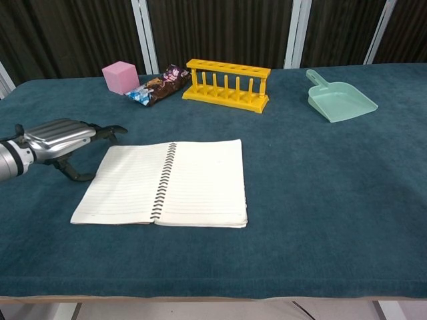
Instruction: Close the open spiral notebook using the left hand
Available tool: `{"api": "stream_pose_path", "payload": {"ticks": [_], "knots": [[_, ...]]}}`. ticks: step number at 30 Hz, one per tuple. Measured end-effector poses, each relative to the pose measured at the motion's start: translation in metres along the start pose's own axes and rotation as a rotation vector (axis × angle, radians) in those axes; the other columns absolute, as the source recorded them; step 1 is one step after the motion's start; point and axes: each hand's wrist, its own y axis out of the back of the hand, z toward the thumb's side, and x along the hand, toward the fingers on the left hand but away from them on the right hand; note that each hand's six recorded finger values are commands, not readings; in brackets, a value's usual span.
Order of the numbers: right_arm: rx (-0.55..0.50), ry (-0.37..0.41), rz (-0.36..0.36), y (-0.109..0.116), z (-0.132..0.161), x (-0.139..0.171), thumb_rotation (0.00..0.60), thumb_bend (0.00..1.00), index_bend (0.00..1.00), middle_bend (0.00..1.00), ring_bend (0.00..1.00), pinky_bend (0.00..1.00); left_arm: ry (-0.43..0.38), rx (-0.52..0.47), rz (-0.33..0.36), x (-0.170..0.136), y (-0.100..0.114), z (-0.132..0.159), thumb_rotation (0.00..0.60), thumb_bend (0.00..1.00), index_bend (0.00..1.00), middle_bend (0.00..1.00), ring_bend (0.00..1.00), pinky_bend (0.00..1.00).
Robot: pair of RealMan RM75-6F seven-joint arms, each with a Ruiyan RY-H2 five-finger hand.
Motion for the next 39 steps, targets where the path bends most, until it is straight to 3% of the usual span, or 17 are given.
{"api": "stream_pose_path", "payload": {"ticks": [9,21,35,39], "knots": [[-0.008,-0.012,-0.004,-0.001,-0.005,0.001,0.600,0.00,0.05,0.11,0.09,0.23,-0.065,-0.005,0.006,0.013,0.007,0.018,0.600,0.26,0.07,0.22,0.18,0.22],[-0.021,-0.013,-0.012,0.000,-0.007,0.001,0.600,0.00,0.05,0.10,0.09,0.23,-0.224,0.024,0.053,0.014,0.020,0.057,0.600,0.32,0.13,0.21,0.19,0.22],[-0.033,-0.017,-0.020,0.000,-0.010,0.001,0.600,0.00,0.05,0.10,0.09,0.23,-0.371,0.042,0.115,0.010,0.033,0.097,0.600,0.61,0.22,0.26,0.23,0.22],[-0.035,-0.017,-0.023,0.001,-0.011,0.002,0.600,0.00,0.05,0.10,0.09,0.23,-0.397,0.038,0.120,0.009,0.036,0.106,0.600,0.72,0.25,0.32,0.28,0.23]]}}
